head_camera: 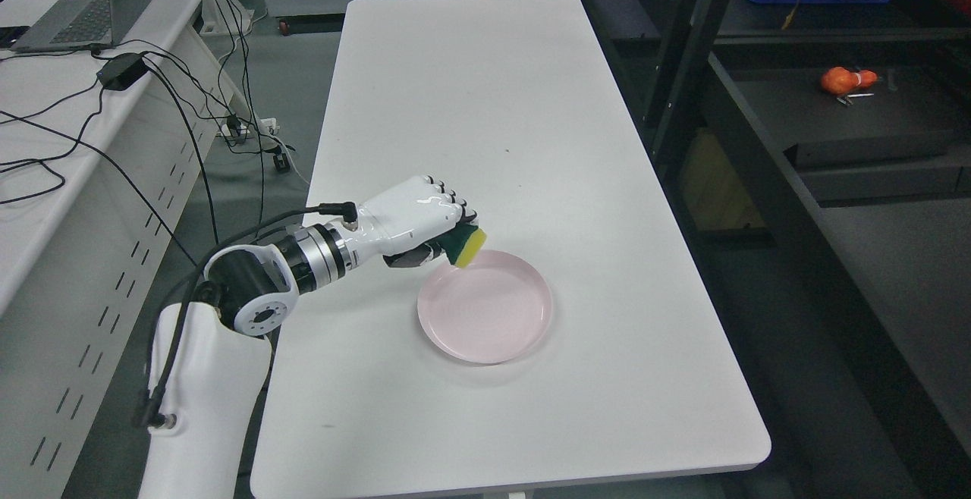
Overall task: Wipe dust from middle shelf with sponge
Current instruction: 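Carry the sponge in the left hand toward the grey shelving unit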
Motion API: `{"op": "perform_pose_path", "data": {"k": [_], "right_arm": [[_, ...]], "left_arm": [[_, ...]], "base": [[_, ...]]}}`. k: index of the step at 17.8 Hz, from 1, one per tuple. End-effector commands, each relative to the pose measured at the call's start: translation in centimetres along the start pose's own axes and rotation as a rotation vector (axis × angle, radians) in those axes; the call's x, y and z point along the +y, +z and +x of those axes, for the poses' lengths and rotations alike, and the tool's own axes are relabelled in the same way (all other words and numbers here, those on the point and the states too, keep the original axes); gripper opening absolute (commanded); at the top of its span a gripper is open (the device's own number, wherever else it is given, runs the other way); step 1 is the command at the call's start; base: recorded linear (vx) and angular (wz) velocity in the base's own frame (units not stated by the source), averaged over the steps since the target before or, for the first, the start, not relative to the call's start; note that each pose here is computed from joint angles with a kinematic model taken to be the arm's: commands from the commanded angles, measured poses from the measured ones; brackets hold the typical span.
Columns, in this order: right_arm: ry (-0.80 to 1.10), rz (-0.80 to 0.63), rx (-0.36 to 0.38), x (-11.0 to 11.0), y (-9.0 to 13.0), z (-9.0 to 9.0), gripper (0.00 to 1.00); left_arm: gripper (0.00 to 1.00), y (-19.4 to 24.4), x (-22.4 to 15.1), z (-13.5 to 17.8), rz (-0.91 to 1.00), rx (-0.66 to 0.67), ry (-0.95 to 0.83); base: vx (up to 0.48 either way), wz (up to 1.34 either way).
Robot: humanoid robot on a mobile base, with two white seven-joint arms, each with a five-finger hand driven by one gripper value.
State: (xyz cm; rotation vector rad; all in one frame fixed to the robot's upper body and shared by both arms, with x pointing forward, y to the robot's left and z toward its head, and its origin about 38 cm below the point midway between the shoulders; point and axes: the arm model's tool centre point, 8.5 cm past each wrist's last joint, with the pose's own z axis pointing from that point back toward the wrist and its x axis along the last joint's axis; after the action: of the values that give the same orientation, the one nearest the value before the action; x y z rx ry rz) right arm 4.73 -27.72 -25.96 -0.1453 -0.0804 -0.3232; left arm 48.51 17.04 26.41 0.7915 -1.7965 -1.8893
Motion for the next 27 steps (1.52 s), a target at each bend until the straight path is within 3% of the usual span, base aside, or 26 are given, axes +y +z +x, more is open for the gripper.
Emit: {"op": "perform_pose_path", "data": {"k": [1,15,27], "right_arm": [[0.003,-0.017,0.049,-1.0,-0.1,0.2,1.0],[0.003,-0.017,0.049,-1.0,-0.1,0.2,1.0],[0.003,-0.015,0.049,-1.0,-0.1,0.2,1.0]], "left_arm": [[0.0,2.6,1.7,-2.0,0.159,0.08,0.091],[0.0,2.7,1.6,-1.5,0.181,0.057,0.113],[0.01,2.6,0.7,-0.8,0.177,0.036,0.135]], "base": [[-0.038,-0.04],[-0.1,-0.07],[-0.225,-0.07]]}}
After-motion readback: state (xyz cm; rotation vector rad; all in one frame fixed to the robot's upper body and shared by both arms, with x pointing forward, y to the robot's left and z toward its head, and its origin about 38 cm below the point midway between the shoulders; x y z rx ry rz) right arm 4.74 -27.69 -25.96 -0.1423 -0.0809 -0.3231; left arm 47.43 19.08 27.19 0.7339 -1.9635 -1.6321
